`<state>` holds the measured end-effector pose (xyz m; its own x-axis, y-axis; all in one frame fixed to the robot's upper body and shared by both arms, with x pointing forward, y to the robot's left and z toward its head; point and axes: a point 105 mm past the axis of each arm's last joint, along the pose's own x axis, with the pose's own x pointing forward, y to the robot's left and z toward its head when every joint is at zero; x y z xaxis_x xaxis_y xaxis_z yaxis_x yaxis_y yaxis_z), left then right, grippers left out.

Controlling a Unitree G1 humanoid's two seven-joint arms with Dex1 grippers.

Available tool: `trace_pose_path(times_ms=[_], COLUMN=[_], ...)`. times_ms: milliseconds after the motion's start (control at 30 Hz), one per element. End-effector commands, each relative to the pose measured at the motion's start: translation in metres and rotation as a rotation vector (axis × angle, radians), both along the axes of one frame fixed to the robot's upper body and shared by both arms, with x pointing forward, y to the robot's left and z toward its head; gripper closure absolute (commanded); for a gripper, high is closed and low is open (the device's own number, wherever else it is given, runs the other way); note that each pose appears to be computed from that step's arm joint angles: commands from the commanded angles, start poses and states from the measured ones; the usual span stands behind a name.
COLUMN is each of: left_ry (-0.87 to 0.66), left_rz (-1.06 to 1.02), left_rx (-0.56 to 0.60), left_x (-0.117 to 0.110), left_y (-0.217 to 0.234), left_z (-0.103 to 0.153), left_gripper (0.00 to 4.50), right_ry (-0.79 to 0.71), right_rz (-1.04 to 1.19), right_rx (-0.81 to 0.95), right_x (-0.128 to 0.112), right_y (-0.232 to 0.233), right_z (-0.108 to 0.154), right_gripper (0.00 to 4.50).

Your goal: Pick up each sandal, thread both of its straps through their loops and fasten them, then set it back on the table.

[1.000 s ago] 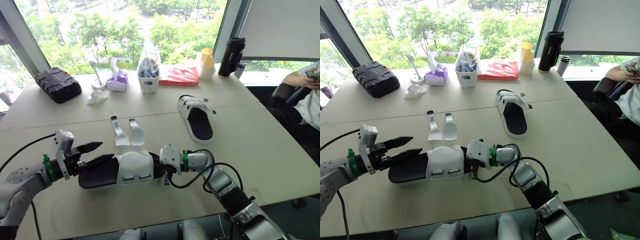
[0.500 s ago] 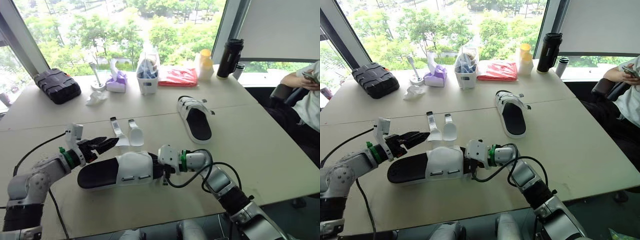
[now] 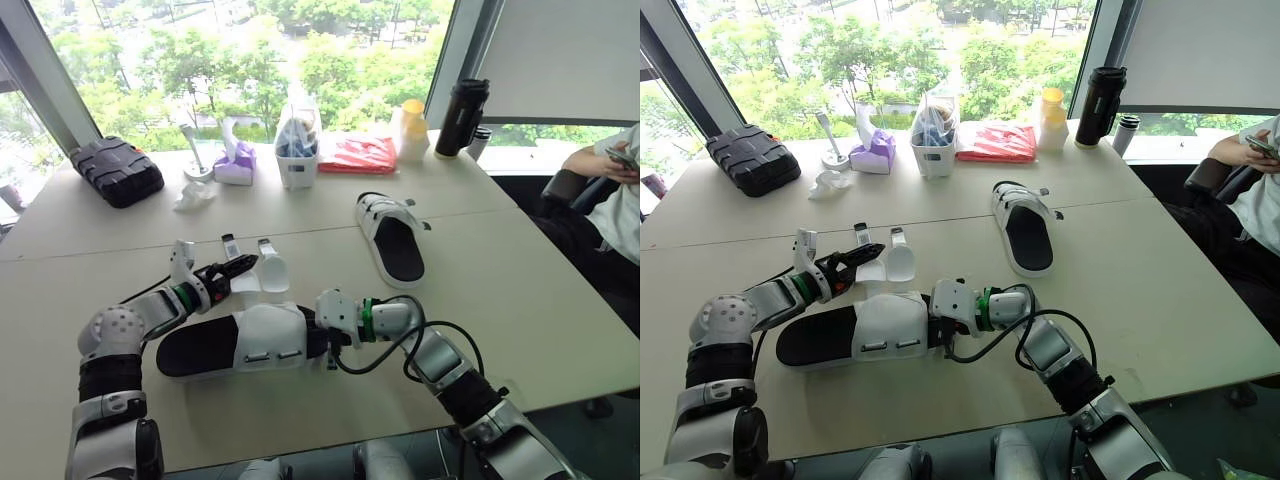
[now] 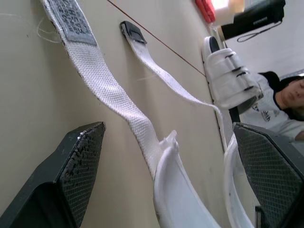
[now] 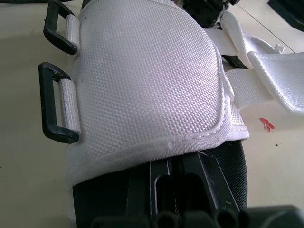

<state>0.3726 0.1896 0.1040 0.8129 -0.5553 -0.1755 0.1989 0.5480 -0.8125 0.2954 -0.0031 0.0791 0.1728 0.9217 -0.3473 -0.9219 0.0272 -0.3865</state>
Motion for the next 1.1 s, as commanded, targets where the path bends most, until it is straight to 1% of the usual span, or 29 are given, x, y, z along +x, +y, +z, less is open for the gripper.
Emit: trace_pose_path(times_ms=[33, 200, 233, 300, 333, 500, 533, 600, 667, 800, 867, 900, 933, 967, 1000, 1033, 1100], left_ry=[0.028, 0.041, 0.044, 0.046, 0.043, 0.039, 0.037, 0.030, -0.014, -0.243, -0.374, -0.469, -0.533, -0.567, -0.643, -0.686, -0.755], left_rz=[0.127, 0.189, 0.203, 0.216, 0.224, 0.236, 0.234, 0.230, 0.211, 0.126, 0.050, -0.018, -0.069, -0.099, -0.164, -0.205, -0.314], left_rx=[-0.020, -0.038, -0.042, -0.048, -0.052, -0.066, -0.066, -0.068, -0.059, -0.019, 0.007, 0.006, 0.004, 0.001, -0.018, -0.029, -0.009], left_x=[0.016, 0.028, 0.030, 0.033, 0.035, 0.040, 0.040, 0.040, 0.040, 0.033, 0.024, 0.013, 0.004, -0.002, -0.016, -0.026, -0.048], left_y=[0.016, 0.022, 0.023, 0.024, 0.024, 0.023, 0.023, 0.023, 0.024, 0.023, 0.017, 0.009, 0.003, 0.000, -0.007, -0.011, -0.022], left_z=[-0.006, -0.013, -0.014, -0.017, -0.018, -0.019, -0.019, -0.019, -0.012, 0.022, 0.043, 0.060, 0.071, 0.076, 0.091, 0.100, 0.111], left_gripper=[0.00, 0.00, 0.26, 0.92, 1.41, 4.15, 4.42, 4.42, 4.42, 4.42, 4.42, 4.42, 4.42, 4.42, 4.42, 4.42, 4.42], right_ry=[0.064, 0.062, 0.061, 0.057, 0.057, 0.058, 0.058, 0.058, 0.058, 0.055, 0.051, 0.049, 0.048, 0.047, 0.044, 0.043, 0.038], right_rz=[0.027, 0.028, 0.028, 0.026, 0.025, 0.026, 0.027, 0.028, 0.031, 0.043, 0.054, 0.060, 0.064, 0.066, 0.071, 0.075, 0.083], right_rx=[-0.087, -0.089, -0.089, -0.090, -0.089, -0.090, -0.091, -0.092, -0.093, -0.097, -0.104, -0.107, -0.109, -0.109, -0.112, -0.114, -0.119], right_x=[-0.012, -0.014, -0.014, -0.013, -0.013, -0.014, -0.014, -0.014, -0.014, -0.015, -0.016, -0.016, -0.016, -0.016, -0.016, -0.016, -0.015], right_y=[-0.003, -0.002, -0.002, -0.002, -0.002, -0.002, -0.002, -0.002, -0.002, -0.002, -0.002, -0.002, -0.002, -0.002, -0.001, -0.001, -0.001], right_z=[-0.025, -0.026, -0.026, -0.026, -0.025, -0.026, -0.026, -0.026, -0.026, -0.027, -0.027, -0.027, -0.027, -0.027, -0.027, -0.028, -0.028], right_gripper=[4.40, 4.40, 4.47, 4.50, 4.50, 4.50, 4.50, 4.50, 4.50, 4.50, 4.50, 4.50, 4.50, 4.50, 4.50, 4.50, 4.50])
